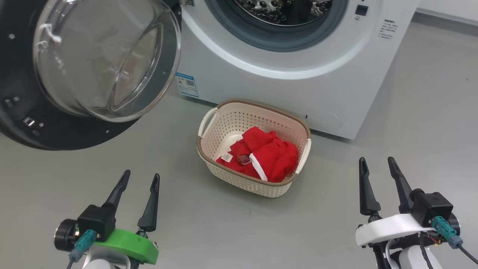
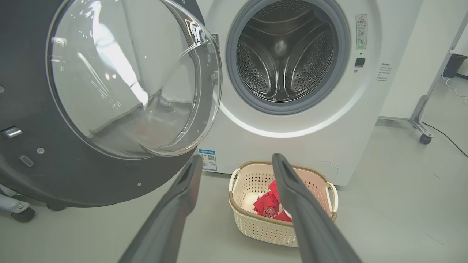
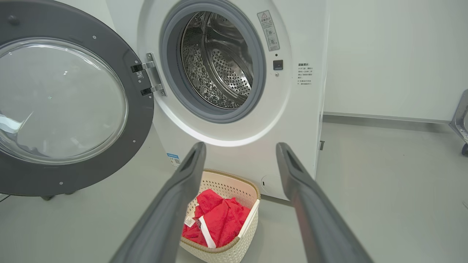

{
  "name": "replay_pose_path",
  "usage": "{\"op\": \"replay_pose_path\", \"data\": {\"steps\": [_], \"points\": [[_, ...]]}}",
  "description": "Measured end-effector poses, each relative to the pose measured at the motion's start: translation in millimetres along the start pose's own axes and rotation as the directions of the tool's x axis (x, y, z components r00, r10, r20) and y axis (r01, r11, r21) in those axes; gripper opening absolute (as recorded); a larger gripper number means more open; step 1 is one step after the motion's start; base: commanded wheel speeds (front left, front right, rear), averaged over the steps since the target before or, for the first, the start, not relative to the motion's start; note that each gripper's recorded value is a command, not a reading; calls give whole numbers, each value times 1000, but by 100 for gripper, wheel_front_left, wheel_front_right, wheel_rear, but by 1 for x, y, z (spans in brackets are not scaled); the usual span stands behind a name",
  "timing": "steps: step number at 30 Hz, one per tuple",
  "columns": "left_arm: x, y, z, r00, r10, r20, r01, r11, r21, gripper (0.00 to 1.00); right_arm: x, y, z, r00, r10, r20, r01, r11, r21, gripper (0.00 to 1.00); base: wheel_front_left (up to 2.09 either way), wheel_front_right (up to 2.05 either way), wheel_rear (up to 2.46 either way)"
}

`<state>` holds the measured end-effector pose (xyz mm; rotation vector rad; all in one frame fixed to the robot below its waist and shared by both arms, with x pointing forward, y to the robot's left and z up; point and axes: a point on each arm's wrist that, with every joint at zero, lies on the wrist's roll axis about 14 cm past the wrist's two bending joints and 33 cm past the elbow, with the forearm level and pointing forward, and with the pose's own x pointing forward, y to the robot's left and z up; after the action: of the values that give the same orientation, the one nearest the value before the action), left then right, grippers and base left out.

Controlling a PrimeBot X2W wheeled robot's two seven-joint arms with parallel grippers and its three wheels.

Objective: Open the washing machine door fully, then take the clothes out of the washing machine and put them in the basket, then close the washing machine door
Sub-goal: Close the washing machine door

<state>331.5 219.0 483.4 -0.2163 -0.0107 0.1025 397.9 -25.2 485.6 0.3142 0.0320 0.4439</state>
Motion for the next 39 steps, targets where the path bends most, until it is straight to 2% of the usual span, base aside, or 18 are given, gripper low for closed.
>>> {"op": "replay_pose_path", "data": {"steps": [12,20,39], "points": [[-32,43,15,988,150,42,-150,989,12,100,22,48,-16,987,155,-43,-154,988,22,100,0,0,0],[-55,82,40,951,285,118,-289,957,20,100,28,95,-29,950,303,-76,-300,953,46,100,0,0,0],[-68,99,52,922,354,156,-362,932,24,100,37,118,-37,921,379,-92,-375,925,60,100,0,0,0]]}}
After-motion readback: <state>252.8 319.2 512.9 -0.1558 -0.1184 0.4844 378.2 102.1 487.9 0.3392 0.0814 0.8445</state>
